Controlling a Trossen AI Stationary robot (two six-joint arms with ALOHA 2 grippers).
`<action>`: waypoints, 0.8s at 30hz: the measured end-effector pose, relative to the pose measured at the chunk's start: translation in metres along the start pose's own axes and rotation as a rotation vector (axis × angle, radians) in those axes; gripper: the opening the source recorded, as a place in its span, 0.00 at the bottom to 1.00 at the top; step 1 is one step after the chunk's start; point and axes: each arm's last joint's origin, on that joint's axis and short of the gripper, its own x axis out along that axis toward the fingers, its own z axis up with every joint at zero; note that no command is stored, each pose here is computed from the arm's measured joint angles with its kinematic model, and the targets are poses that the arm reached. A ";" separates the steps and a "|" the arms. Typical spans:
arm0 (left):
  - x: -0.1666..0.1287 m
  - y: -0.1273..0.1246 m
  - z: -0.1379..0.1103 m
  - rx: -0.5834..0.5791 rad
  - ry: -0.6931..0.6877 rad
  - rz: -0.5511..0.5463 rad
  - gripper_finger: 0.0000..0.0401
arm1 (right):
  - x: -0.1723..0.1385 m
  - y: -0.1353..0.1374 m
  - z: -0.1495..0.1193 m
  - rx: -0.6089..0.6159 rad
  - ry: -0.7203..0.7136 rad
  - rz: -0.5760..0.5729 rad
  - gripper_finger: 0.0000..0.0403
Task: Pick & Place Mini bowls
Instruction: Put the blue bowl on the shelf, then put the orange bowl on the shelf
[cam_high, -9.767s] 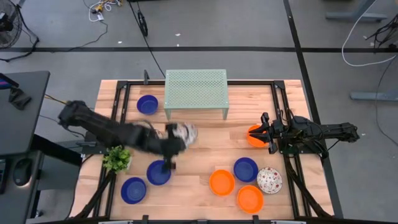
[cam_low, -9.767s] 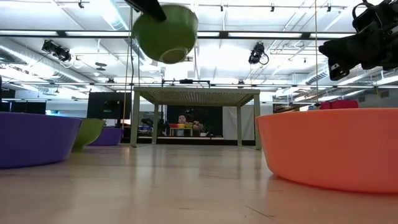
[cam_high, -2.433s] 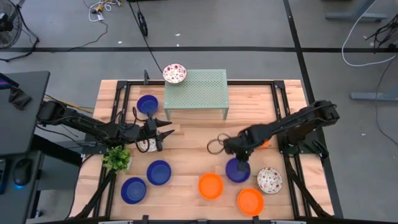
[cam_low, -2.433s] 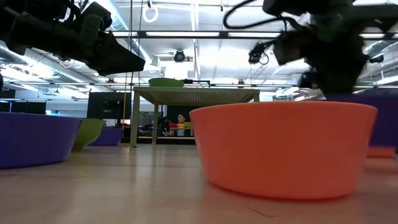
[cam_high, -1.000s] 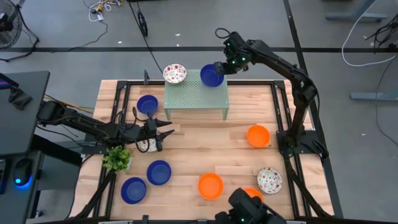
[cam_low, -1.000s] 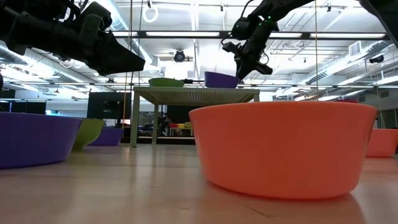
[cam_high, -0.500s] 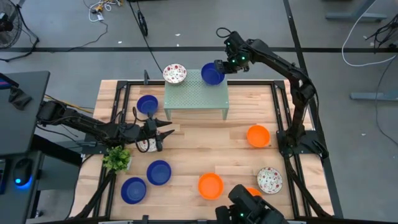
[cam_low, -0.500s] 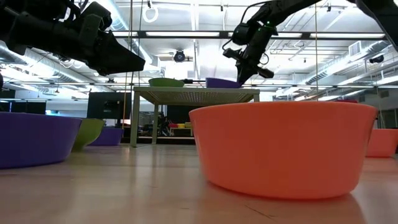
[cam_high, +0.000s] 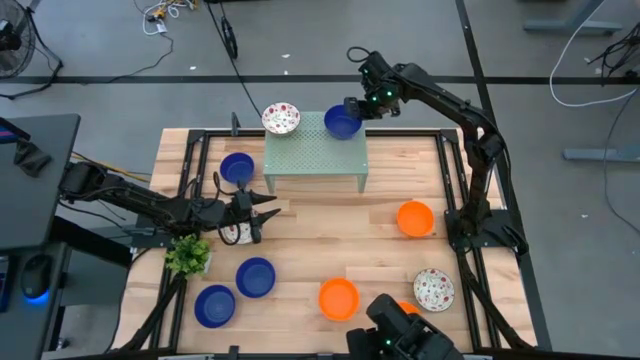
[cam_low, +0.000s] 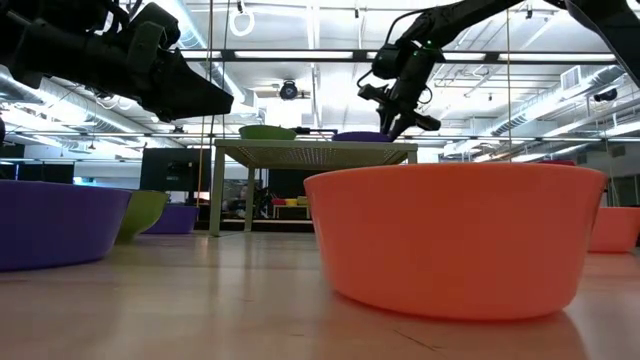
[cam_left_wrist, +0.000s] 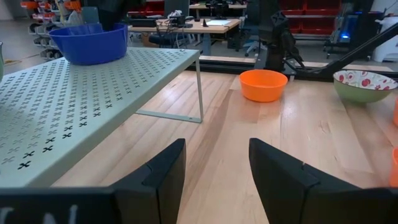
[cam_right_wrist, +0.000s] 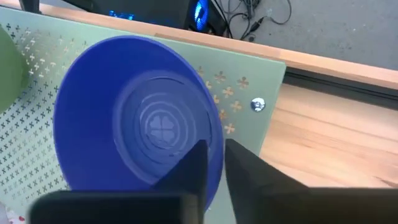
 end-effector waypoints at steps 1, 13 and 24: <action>0.000 0.000 0.000 0.000 0.000 0.000 0.45 | 0.000 0.000 0.000 0.000 0.001 0.002 0.20; 0.000 0.000 0.000 0.000 0.000 -0.001 0.45 | -0.017 0.009 0.004 -0.041 -0.085 0.120 0.47; 0.000 -0.001 0.000 0.000 0.003 -0.033 0.45 | -0.036 0.013 -0.006 -0.208 -0.115 0.100 0.43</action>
